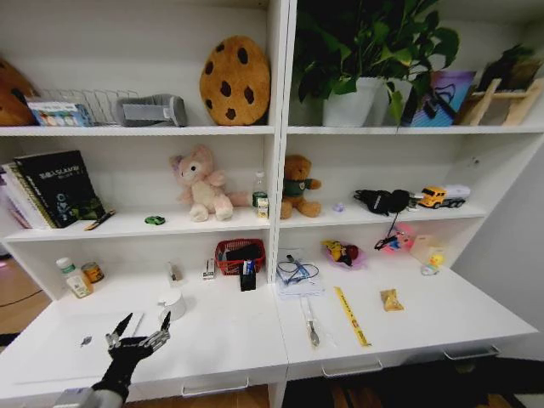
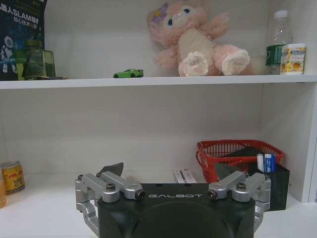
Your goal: Organize the objects on the table.
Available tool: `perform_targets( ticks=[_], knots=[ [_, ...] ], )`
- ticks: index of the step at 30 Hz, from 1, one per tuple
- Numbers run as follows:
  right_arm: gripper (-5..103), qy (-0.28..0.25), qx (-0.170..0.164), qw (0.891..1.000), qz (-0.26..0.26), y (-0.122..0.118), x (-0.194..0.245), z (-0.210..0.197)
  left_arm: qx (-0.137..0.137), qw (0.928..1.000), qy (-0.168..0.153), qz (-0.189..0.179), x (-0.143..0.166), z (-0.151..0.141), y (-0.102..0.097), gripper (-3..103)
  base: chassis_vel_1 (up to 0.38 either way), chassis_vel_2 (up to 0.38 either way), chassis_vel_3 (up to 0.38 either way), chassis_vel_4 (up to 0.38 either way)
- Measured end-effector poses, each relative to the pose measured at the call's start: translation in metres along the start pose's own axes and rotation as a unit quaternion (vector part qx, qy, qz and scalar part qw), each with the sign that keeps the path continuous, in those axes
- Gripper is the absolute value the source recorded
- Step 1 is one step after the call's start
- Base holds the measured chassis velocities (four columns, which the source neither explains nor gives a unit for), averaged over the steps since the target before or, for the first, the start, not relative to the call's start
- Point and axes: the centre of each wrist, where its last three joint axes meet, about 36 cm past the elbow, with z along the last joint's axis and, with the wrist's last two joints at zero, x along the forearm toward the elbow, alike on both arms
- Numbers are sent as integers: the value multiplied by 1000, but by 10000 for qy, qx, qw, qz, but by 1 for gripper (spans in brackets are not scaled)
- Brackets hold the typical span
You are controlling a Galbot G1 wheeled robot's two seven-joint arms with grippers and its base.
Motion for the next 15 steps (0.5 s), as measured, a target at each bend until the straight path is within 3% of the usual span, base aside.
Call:
perform_targets(
  ticks=[15],
  knots=[
    [27, 41, -240, 9989, 403, -2, -118, 54, 0, 10000, 0, 1, 0, 0, 0, 100, 0, 0, 0, 0]
  ],
)
